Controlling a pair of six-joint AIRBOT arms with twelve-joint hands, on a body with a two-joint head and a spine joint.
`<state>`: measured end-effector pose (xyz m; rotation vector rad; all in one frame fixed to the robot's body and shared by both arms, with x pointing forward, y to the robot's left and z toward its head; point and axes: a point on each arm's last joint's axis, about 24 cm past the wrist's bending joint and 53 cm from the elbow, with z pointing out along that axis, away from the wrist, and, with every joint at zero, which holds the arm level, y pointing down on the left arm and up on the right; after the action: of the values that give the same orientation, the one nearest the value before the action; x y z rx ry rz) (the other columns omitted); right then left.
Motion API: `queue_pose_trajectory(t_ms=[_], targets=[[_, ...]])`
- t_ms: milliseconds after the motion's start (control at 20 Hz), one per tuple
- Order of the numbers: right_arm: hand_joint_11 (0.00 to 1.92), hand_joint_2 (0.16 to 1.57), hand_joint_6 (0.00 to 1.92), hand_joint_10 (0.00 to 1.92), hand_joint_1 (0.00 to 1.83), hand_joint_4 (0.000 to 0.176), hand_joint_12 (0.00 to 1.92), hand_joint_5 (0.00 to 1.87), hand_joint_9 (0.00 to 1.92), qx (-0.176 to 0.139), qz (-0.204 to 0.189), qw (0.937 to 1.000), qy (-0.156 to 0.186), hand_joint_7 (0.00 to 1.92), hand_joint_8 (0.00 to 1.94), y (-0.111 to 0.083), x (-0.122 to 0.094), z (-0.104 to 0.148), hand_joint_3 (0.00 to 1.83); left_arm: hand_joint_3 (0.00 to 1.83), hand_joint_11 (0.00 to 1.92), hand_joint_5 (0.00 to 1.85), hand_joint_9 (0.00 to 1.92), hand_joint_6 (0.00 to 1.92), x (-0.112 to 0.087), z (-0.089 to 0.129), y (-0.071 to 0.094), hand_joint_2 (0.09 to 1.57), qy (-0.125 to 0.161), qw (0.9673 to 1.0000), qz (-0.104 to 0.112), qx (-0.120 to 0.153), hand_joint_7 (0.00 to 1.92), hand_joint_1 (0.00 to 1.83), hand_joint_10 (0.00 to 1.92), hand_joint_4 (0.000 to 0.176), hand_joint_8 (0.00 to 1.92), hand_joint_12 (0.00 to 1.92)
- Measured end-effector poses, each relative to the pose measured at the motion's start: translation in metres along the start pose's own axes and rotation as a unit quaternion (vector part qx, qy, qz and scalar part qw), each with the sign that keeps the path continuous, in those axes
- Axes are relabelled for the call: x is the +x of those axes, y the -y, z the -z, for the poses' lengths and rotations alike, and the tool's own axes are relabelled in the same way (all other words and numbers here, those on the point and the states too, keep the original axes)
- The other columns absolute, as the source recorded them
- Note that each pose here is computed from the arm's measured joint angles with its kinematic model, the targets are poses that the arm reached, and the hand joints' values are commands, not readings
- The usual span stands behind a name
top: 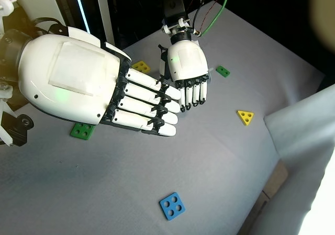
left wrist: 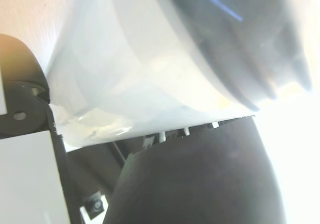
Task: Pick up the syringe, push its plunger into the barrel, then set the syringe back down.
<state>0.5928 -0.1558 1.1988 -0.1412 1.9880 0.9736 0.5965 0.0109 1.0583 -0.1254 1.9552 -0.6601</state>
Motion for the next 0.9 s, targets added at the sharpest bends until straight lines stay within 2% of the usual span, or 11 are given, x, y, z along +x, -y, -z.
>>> queue_pose_trajectory(t_ms=[200,250,300,350,400,450,500,600,700,750,900], targets=[[0.0,1.3,0.0,0.0,0.0,0.0,0.0,0.0,0.0,0.0,0.003,1.0,-0.001,0.0,0.0,-0.0002,0.0003,0.0,0.0,0.0,0.55,0.91,0.82,1.03,0.0,0.0,0.0001,1.13,0.0,1.0,0.0,0.0,1.0,1.37,1.29,0.0,1.01,1.37],[0.0,1.3,0.0,0.0,0.0,0.0,0.0,0.0,0.0,-0.001,0.003,1.0,-0.001,0.0,0.0,-0.0002,0.0003,0.0,0.0,0.0,0.52,0.92,0.81,1.03,0.0001,-0.0001,-0.0001,1.13,0.0,1.0,0.0,0.0,1.0,1.37,1.28,0.0,1.02,1.35],[0.0,1.3,0.0,0.0,0.0,0.0,0.0,0.0,0.0,-0.001,0.003,1.0,-0.001,0.0,0.0,-0.0002,0.0003,0.0,0.0,0.0,0.4,0.92,0.79,1.03,0.0002,0.0,-0.0003,1.14,0.0,1.0,0.0,0.0,0.97,1.36,1.33,0.0,1.04,1.44],[0.0,1.3,0.0,0.0,0.0,0.0,0.0,0.0,0.0,-0.001,0.003,1.0,-0.001,0.0,0.0,-0.0002,0.0003,0.0,0.0,0.0,0.32,0.9,0.72,1.08,0.0008,0.0001,-0.0009,1.14,-0.001,1.0,0.0,-0.001,0.94,1.23,0.88,0.0,1.08,1.39],[0.0,1.3,0.0,0.0,0.0,0.0,0.0,0.0,0.0,-0.001,0.003,1.0,-0.001,0.0,0.0,-0.0003,0.0004,0.0,0.0,0.0,0.29,0.68,0.66,0.45,0.0009,0.0001,-0.0009,1.08,-0.001,1.0,0.0,-0.001,0.77,1.07,0.53,0.0,0.45,1.16],[0.0,1.3,0.0,0.0,0.0,0.0,0.0,0.0,0.0,-0.001,0.003,1.0,-0.001,0.0,0.0,-0.0002,0.0003,0.0,0.0,0.0,0.27,0.61,0.66,0.15,0.0011,0.0001,-0.0014,1.06,-0.001,1.0,0.001,-0.001,0.72,1.01,0.3,0.0,0.15,1.04],[0.0,1.3,0.0,0.0,0.0,0.0,0.0,0.0,0.0,-0.001,0.004,1.0,-0.001,0.0,0.0,-0.0003,0.0004,0.0,0.0,0.0,0.22,0.54,0.65,0.04,0.0013,-0.0003,-0.0023,1.05,-0.001,1.0,-0.005,0.0,0.66,0.94,0.15,0.0,0.04,0.99],[0.0,1.3,0.0,0.0,0.0,0.0,0.0,0.0,0.0,-0.001,0.006,1.0,-0.001,0.0,0.0,-0.0003,0.0004,0.0,0.0,0.0,0.17,0.4,0.54,0.0,-0.0009,-0.0003,-0.0024,1.04,0.004,1.0,-0.005,0.0,0.5,0.83,0.02,0.0,0.0,0.85],[0.0,1.3,0.0,0.0,0.0,0.0,0.0,0.0,0.0,-0.001,0.006,1.0,-0.001,0.0,0.0,-0.0005,0.0004,0.0,0.0,0.01,0.06,0.25,0.38,0.0,-0.0012,-0.0003,-0.0018,1.08,0.005,1.0,-0.006,0.001,0.34,0.64,0.0,0.0,0.0,0.79],[0.0,1.3,0.0,0.0,0.0,0.0,0.0,0.0,0.0,-0.001,0.007,1.0,-0.001,0.0,0.0,-0.0004,0.0004,0.0,0.0,0.01,0.02,0.21,0.31,0.0,-0.0001,-0.0001,-0.0025,1.08,0.003,1.0,-0.006,0.0,0.28,0.61,0.0,0.0,0.0,0.77],[0.0,1.29,0.0,0.0,0.0,0.0,0.0,0.0,0.0,-0.001,0.007,1.0,-0.001,0.0,0.0,-0.0005,0.0005,0.0,0.0,0.0,0.0,0.08,0.16,0.0,0.0006,0.0002,-0.0052,0.97,0.001,1.0,-0.006,-0.002,0.13,0.49,0.0,0.0,0.0,0.59]])
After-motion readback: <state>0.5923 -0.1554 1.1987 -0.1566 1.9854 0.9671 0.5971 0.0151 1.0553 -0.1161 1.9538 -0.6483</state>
